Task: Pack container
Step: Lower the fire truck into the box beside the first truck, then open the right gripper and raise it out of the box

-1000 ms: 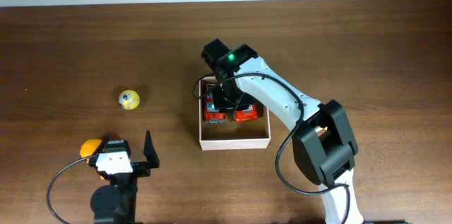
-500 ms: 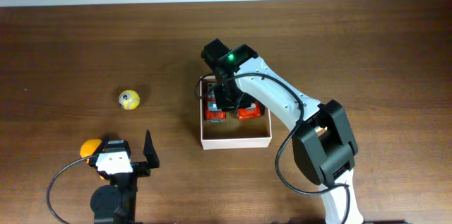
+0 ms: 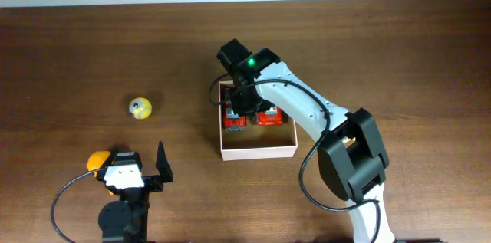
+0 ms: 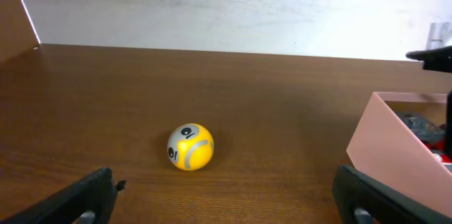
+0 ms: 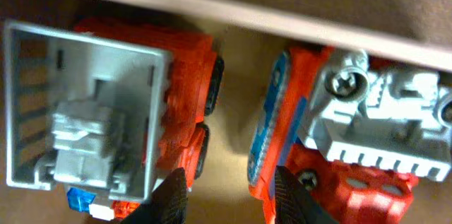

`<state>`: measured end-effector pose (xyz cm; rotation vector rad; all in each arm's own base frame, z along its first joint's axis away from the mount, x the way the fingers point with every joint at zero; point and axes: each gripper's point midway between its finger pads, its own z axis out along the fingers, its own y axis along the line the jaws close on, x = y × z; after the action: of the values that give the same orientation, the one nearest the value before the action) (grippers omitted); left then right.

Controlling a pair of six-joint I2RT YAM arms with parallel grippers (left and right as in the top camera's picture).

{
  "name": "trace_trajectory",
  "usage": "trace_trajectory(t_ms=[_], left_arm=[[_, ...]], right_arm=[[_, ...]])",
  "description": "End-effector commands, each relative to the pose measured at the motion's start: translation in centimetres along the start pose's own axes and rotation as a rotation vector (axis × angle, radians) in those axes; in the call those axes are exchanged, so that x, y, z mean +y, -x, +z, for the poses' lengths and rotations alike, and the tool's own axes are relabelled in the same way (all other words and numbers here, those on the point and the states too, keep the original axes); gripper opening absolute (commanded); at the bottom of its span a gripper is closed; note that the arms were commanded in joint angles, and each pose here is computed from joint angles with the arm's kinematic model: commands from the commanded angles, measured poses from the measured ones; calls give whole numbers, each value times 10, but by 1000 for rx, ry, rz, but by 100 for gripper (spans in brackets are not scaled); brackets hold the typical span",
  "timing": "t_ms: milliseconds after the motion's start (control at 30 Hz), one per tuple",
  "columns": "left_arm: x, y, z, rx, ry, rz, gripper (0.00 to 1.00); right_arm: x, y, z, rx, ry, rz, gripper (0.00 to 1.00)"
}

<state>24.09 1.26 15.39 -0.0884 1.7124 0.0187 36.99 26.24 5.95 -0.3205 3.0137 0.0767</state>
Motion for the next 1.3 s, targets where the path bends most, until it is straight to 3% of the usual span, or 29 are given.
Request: trace_trajectory(t_ms=[0,867,1167,1267], left_arm=[[-3,-2,0,0,-14,19,99],[-3,-2,0,0,-14,19,99],[-3,-2,0,0,-14,19,99],[-3,-2,0,0,-14,19,99]], right_arm=[[6,3,-7,-23,36,-38,36],[-42,0,-8,8,-122,5,35],[-45,3,-8,3,-114,17,35],[-37,5,-7,-1,-70,7,39]])
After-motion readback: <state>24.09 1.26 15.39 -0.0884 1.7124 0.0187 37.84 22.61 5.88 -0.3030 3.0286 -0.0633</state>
